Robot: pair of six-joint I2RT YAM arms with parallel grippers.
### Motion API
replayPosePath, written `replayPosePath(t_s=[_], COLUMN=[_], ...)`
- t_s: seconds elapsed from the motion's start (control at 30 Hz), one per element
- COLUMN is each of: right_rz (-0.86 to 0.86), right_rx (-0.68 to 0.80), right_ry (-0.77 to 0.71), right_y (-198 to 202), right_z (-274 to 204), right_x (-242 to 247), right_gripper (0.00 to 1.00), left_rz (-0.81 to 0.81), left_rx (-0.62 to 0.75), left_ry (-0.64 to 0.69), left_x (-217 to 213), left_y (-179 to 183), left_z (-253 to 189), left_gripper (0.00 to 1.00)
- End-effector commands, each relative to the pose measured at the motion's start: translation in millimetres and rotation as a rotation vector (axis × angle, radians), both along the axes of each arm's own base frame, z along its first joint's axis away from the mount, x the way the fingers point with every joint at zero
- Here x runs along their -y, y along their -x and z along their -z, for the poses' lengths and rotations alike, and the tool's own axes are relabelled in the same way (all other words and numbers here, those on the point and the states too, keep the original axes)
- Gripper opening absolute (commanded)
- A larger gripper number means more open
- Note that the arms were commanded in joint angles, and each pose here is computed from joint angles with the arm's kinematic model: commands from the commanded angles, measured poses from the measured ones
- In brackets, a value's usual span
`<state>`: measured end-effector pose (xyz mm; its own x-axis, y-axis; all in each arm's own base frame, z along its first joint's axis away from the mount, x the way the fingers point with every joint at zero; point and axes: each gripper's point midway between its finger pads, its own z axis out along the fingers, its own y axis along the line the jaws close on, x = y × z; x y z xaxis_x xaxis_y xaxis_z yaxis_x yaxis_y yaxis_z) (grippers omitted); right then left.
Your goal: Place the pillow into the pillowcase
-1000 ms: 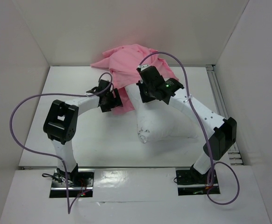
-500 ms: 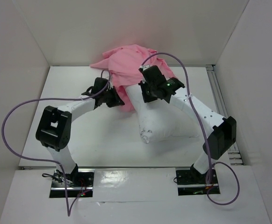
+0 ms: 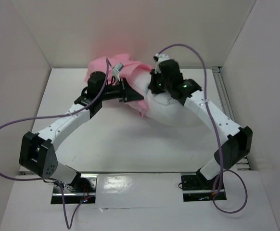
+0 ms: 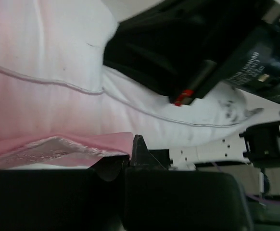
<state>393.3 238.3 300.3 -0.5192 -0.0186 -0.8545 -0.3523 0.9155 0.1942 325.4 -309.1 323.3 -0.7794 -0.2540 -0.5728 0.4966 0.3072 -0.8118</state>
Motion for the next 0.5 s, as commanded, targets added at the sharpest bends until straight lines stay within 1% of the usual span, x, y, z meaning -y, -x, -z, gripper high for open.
replayPosePath(t_s=[0.0,0.03,0.1,0.13,0.17,0.2,0.23,0.27,0.3,0.33,0.37,0.4,0.47], right_rz=[-0.107,-0.103,-0.070,-0.067,-0.036,-0.015,0.015,0.045,0.062,0.095,0.114,0.118,0.111], right_rx=[-0.282,-0.280,-0.253,-0.227,-0.156,-0.107,-0.059,0.053,0.123,0.179,0.248,0.326,0.416], right_ry=[-0.061,-0.071,-0.100,-0.121,-0.155,-0.175,-0.192,-0.233,-0.261,-0.275,-0.302,-0.336,-0.370], right_y=[16,14,-3,-11,-34,-46,-60,-78,-83,-87,-85,-78,-56], right_z=[133,137,125,111,76,49,24,-35,-69,-96,-129,-168,-206], right_x=[-52,-55,-48,-47,-40,-35,-26,-11,-4,7,17,22,29], right_gripper=[0.00,0.00,0.00,0.00,0.00,0.00,0.00,0.00,0.00,0.00,0.00,0.00,0.00], left_rz=[0.180,0.204,0.222,0.234,0.247,0.248,0.258,0.288,0.309,0.313,0.316,0.318,0.310], left_rx=[-0.108,-0.141,-0.149,-0.137,-0.095,-0.074,-0.083,0.008,0.046,0.056,0.149,0.187,0.272], left_ry=[0.071,0.065,0.050,0.045,0.055,0.058,0.054,0.096,0.113,0.097,0.123,0.130,0.161], left_x=[11,12,18,21,27,30,39,46,52,62,64,63,62], left_y=[49,61,72,74,72,67,59,52,45,23,18,12,6], left_z=[25,41,45,41,23,13,14,-28,-48,-47,-104,-123,-162], left_gripper=[0.00,0.00,0.00,0.00,0.00,0.00,0.00,0.00,0.00,0.00,0.00,0.00,0.00])
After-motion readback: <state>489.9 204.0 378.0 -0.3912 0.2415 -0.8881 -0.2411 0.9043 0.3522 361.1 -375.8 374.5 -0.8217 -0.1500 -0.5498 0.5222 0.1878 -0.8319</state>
